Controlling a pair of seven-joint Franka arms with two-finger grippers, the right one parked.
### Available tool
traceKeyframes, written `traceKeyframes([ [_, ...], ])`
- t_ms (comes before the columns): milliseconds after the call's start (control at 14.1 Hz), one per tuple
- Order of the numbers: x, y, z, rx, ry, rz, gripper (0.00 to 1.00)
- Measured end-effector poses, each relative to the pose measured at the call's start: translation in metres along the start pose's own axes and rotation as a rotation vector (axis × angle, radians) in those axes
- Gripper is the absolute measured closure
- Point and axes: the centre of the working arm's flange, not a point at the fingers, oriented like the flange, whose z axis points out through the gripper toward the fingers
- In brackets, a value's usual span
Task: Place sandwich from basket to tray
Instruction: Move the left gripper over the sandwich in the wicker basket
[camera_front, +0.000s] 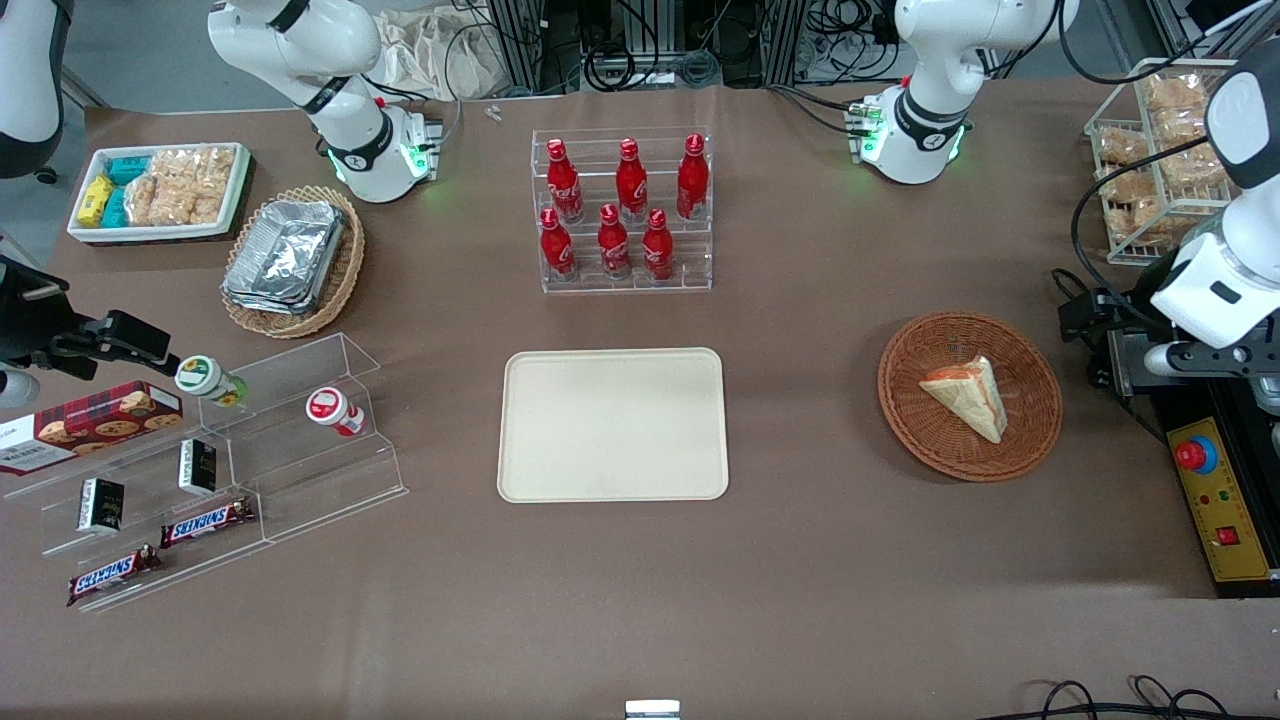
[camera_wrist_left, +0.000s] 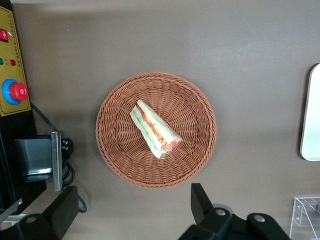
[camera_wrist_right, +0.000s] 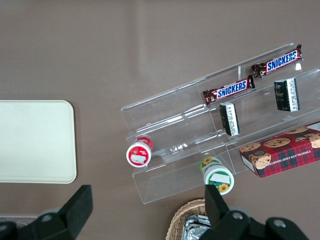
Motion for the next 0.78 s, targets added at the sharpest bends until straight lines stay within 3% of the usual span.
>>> traceKeyframes([
  [283, 0.013, 0.001, 0.002, 0.004, -0.024, -0.01, 0.0],
  [637, 0.018, -0.001, 0.034, 0.013, -0.066, -0.294, 0.0],
  [779, 0.018, -0.005, 0.059, 0.016, -0.057, -0.43, 0.0],
])
